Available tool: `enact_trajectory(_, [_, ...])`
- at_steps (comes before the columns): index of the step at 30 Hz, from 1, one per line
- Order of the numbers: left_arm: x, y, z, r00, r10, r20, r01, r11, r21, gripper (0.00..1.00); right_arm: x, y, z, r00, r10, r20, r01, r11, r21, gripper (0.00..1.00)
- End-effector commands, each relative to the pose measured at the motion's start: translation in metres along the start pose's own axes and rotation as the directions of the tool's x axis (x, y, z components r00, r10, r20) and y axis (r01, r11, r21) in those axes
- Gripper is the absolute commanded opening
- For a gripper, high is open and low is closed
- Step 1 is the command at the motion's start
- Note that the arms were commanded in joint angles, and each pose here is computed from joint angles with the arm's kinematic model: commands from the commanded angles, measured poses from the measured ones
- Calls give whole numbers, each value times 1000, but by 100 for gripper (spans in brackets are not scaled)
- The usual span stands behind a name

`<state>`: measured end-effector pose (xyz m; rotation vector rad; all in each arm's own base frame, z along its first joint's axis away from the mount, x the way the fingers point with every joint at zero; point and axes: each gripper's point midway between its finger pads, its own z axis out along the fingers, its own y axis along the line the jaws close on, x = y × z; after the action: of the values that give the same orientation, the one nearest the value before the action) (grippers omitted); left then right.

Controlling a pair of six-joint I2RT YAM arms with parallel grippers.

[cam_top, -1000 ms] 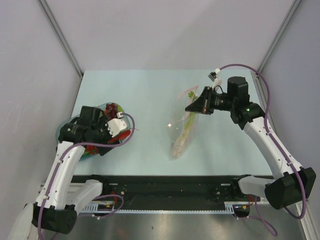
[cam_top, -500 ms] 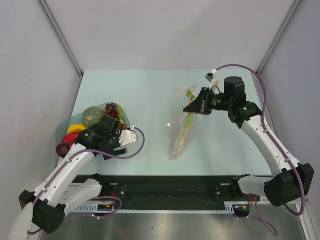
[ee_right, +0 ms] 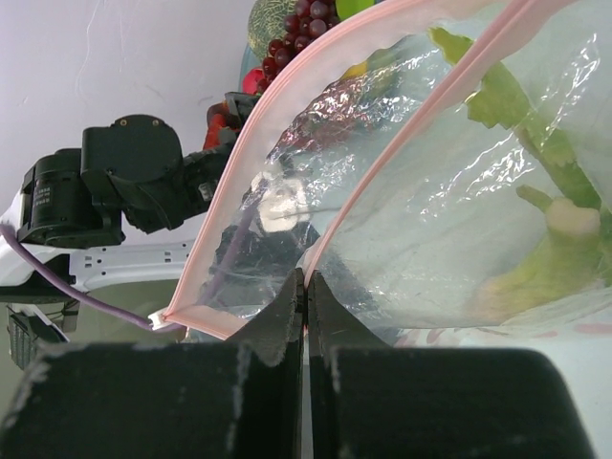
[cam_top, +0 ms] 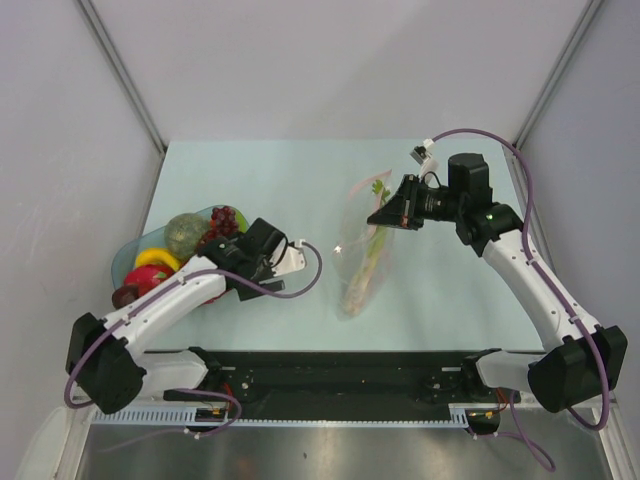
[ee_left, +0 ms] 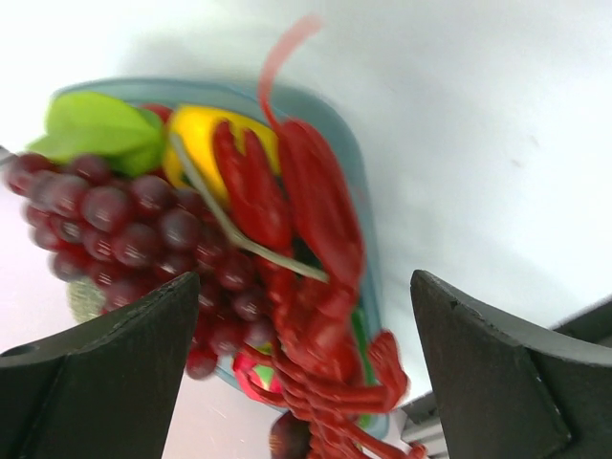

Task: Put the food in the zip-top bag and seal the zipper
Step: Pick up the fake lobster from the bin.

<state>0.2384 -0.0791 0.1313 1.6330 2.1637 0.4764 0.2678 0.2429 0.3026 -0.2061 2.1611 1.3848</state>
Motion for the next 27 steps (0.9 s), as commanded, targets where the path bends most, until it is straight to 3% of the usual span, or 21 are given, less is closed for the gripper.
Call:
enact_trajectory(1, [-25,31,-2,998,-57,41,61,994,-96,95,-6,9,-4,999,-35,16,35,999,-16,0])
enact_trajectory(19, [-14,19,30,994,-25,-104,22,999,-34,94,-5,10,-6,999,-30,15,30,999,-38,0])
enact_trajectory(27, [-9,11,28,992,-18,-128,22,999,28,84,-3,11,-7,999,-35,14,35,998,-42,0])
